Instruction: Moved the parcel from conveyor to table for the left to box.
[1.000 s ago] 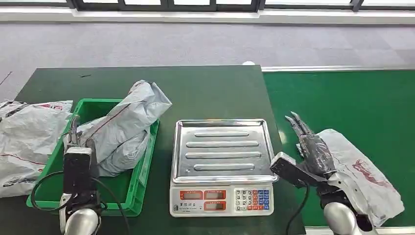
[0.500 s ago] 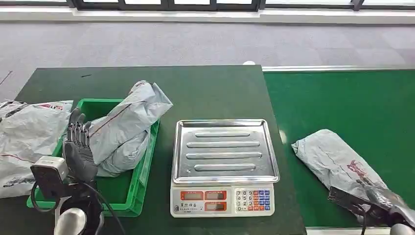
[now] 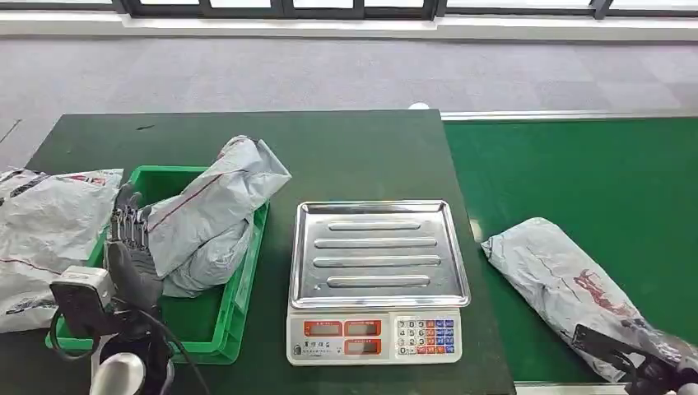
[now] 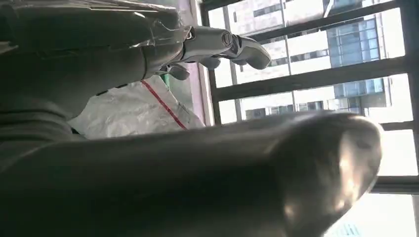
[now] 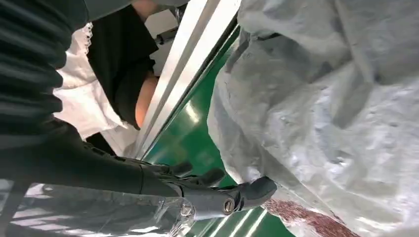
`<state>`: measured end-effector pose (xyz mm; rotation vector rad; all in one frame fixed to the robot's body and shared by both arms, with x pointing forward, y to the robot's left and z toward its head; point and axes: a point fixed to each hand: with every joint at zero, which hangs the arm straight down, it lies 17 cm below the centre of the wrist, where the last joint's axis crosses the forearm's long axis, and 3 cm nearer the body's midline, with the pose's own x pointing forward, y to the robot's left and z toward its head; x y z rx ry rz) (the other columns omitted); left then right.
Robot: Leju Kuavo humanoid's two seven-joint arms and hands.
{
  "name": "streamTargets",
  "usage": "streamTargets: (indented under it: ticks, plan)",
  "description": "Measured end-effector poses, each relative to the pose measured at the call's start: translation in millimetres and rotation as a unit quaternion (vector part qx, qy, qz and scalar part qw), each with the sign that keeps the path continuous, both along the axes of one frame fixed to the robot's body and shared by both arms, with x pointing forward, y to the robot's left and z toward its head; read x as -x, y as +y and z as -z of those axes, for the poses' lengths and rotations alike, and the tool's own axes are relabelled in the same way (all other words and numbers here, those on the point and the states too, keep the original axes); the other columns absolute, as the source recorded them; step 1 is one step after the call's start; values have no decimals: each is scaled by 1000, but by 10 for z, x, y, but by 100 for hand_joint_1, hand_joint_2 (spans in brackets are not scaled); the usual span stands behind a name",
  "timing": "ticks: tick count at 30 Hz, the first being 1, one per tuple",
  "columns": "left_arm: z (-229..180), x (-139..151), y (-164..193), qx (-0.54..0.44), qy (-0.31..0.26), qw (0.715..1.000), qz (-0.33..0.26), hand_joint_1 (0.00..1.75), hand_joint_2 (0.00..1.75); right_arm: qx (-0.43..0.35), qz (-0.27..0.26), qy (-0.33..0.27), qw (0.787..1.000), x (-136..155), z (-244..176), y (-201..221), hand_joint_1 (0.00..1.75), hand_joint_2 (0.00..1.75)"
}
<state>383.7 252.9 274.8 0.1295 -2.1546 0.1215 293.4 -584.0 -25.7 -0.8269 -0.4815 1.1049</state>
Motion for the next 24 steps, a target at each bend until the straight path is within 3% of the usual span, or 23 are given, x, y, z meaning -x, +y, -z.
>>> streamTargets:
  ticks: [5,11,15,24]
  plan:
    - [-3,33,69,2,-5,1000,-24,0,0,13,11,-12,1000,-106,-4,-109,0,175]
    - [-19,89,146,10,-9,999,-51,0,0,49,32,-100,993,-604,-112,-146,0,175]
    - [9,142,156,13,-3,998,-58,0,0,51,33,-140,988,-841,-128,94,0,175]
    - [8,179,157,11,-2,998,-69,0,0,41,-1,-176,984,-1059,-68,622,0,175]
